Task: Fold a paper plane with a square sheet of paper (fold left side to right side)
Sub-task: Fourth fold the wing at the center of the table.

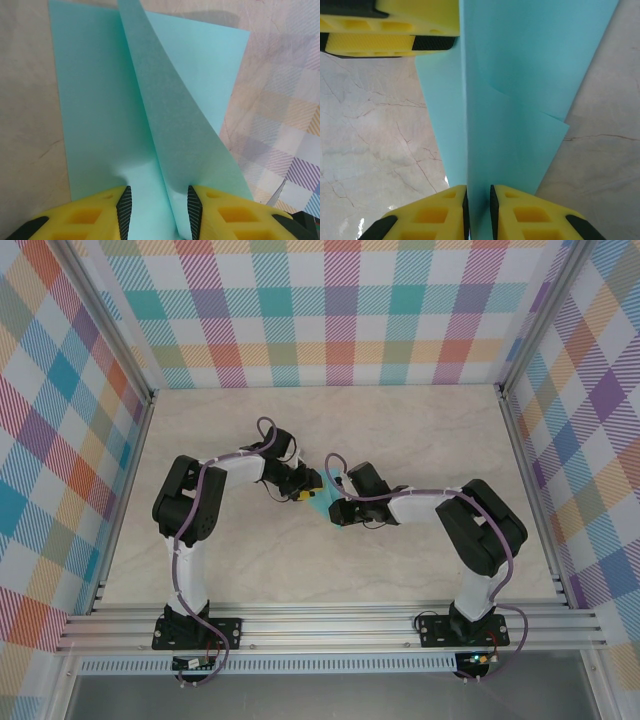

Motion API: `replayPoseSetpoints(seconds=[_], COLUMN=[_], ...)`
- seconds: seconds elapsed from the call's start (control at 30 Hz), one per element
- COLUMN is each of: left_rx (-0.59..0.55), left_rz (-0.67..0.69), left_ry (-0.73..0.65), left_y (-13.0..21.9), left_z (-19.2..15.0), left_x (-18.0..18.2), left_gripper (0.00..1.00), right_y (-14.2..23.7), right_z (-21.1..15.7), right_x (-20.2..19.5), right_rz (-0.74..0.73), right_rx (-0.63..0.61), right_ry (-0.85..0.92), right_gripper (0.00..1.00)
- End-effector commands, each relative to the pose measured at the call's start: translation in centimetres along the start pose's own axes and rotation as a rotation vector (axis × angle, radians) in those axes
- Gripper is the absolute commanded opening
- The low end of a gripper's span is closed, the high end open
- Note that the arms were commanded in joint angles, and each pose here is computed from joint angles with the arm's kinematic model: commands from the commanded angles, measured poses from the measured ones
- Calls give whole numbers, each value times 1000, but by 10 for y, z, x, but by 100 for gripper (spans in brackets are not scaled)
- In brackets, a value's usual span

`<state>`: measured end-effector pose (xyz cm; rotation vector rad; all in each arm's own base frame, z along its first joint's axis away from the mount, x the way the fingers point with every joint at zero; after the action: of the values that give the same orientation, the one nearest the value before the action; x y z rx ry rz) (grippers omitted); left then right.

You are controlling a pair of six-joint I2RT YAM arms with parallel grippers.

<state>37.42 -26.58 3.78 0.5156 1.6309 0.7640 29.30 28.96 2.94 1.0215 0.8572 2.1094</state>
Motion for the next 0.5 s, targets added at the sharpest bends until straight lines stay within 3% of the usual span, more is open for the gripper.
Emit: replayPoseSetpoints(seconds=[0.0,0.47], left_rx=[18,22], left_rz=[20,39], left_ry=[-5,4], left_y=[-14,-15], left_z=[-3,-4], left_x=[1,5], left_gripper=[37,37], right_y=[-1,26], right_z=[-5,27], right_x=[-2,12], right_rz=[11,69], right_rx=[19,-56], right_ry=[-18,-7], right_gripper=[19,32])
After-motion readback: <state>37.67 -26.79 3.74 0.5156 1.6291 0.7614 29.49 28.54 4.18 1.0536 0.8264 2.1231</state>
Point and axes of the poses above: each hand's point on the last joint's axis, 136 mm out from that joint toward the fingers, its own y axis back along the fingers, its own x axis along the line the jaws close on, z = x × y, the point moved 1 cm from there along y, back along the fingers, and after that the axes turned 6 degrees about y, right-handed, at the moved point
